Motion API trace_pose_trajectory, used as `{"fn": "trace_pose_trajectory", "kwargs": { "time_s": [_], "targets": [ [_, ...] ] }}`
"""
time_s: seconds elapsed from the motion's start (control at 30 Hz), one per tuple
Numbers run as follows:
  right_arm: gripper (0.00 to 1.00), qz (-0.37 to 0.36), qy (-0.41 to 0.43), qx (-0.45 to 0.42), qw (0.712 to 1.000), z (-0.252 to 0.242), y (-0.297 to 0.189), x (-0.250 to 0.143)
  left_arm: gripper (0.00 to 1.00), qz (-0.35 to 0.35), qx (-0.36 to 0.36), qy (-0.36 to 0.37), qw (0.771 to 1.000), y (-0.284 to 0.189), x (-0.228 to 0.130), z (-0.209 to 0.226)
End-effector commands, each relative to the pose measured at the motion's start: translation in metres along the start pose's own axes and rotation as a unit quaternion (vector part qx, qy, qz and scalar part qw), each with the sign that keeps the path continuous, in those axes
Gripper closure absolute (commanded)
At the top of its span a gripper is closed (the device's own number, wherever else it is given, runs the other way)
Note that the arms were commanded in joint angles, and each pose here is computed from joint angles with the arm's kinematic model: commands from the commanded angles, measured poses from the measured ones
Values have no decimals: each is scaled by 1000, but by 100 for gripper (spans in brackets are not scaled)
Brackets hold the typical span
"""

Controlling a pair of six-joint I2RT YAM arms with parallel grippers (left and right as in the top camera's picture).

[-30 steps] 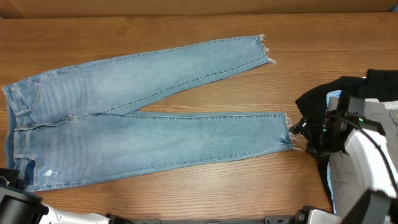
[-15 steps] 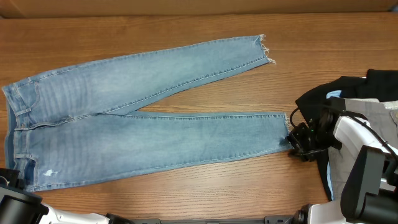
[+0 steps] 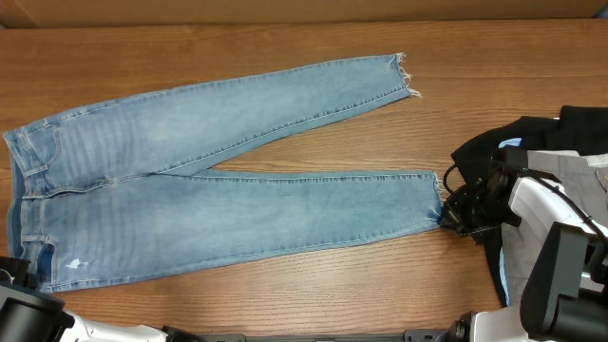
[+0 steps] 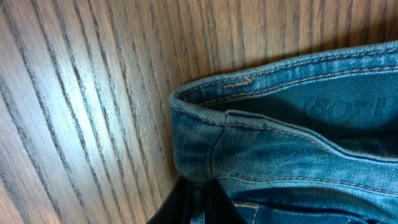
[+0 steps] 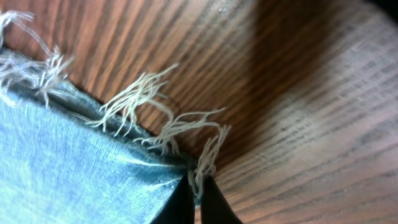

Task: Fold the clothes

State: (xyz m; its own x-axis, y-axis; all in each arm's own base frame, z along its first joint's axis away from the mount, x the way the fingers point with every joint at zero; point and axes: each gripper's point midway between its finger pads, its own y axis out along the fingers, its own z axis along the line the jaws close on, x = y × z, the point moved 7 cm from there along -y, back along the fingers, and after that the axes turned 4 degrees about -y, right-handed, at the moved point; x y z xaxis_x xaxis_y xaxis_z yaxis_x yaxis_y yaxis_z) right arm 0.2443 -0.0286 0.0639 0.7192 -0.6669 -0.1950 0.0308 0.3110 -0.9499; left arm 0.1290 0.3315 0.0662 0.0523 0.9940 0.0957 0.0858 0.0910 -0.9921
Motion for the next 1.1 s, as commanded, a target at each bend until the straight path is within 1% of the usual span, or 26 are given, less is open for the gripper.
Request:
{"fn": "trace_pose_trajectory", "kwargs": {
  "time_s": [0.0, 0.13, 0.23, 0.27, 0.43, 0.53, 0.57, 0.63, 0.77, 0.83, 0.93, 1.03, 1.07],
  "targets": [
    [96, -18, -2, -40, 999, -8, 5, 6, 91, 35, -7, 5, 999, 23, -9, 0],
    [96, -25, -3, -37, 999, -4, -4, 9, 93, 42, -22, 5, 999, 23, -11, -3],
    [96, -40, 1, -28, 999, 1, -23, 14, 94, 55, -23, 3, 998, 22, -15, -3],
    [96, -49, 4, -23, 999, 3, -33, 16, 96, 61, -21, 3, 998, 22, -17, -2],
    [96, -98, 28, 4, 995, 5, -91, 28, 96, 92, -10, -10, 996, 20, -28, 2],
    [96, -129, 47, 18, 990, 3, -132, 32, 96, 111, -3, -30, 993, 15, -34, 8],
    [96, -147, 54, 19, 988, 2, -153, 32, 96, 117, -1, -37, 992, 11, -36, 12],
    [96, -170, 44, 17, 984, 4, -176, 32, 96, 120, 1, -42, 992, 5, -38, 16],
    [96, -203, 26, 11, 979, 9, -207, 29, 96, 107, -5, -45, 993, -8, -36, 19],
    [96, -212, 19, 14, 977, 12, -214, 30, 96, 95, -21, -43, 994, -17, -34, 15],
    [96, -216, 18, 16, 976, 13, -219, 30, 96, 75, -68, -19, 995, -33, -32, 4],
    [96, -217, 17, 16, 976, 13, -219, 30, 96, 42, -80, -11, 996, -58, -32, -1],
    [96, -217, 17, 16, 976, 13, -219, 29, 96, 25, -85, -17, 996, -73, -34, -2]
  ]
}}
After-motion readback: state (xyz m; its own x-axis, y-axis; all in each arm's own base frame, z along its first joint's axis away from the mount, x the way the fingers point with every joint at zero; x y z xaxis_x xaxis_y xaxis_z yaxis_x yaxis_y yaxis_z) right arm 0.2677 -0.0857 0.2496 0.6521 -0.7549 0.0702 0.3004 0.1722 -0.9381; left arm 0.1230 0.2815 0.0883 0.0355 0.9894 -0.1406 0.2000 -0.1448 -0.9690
